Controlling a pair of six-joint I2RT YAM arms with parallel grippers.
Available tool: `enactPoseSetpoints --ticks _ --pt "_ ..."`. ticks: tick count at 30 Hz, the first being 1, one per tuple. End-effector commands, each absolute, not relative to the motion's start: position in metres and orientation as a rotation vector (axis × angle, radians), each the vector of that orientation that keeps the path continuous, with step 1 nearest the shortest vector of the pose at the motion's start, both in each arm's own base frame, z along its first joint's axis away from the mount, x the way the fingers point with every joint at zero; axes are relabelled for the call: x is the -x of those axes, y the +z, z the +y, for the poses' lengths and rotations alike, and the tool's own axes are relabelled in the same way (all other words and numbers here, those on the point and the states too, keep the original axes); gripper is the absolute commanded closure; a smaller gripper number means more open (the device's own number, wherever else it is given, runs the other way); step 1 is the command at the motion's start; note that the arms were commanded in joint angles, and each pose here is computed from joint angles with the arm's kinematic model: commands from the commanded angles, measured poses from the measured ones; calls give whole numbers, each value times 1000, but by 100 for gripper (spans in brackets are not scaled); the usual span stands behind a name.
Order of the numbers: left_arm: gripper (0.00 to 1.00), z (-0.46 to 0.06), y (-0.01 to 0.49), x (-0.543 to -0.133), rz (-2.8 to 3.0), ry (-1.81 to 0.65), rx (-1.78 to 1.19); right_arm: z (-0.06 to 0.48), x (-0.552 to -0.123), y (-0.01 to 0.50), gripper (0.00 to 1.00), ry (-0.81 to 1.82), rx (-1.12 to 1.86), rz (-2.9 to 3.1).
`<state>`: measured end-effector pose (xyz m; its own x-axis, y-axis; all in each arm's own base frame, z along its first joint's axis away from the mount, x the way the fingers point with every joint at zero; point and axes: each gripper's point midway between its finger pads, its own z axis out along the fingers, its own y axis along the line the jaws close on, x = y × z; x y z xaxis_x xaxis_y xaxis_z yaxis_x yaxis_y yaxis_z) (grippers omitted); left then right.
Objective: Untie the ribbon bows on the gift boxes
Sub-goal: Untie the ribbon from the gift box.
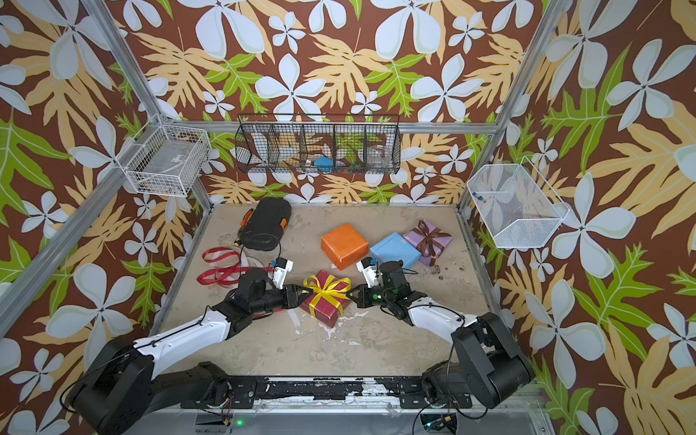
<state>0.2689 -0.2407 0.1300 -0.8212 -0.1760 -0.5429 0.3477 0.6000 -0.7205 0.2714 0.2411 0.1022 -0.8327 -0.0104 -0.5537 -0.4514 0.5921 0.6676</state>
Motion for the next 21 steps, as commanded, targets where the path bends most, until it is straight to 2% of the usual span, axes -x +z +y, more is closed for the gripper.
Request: enactPoseSetpoints --ticks 1,7,15,21 --pt "61 -248 140 -276 2196 -1211 -176 241 -276 105 100 1155 374 2300" --pt "100 -249 136 -278 2193 -1193 -192 245 -276 104 100 1178 381 2301" --pt "100 -228 122 -282 2195 -1065 -94 233 -280 105 100 1091 318 2301" --pt "100 -217 126 -291 2173 -1009 -41 200 -292 103 100 1025 163 2303"
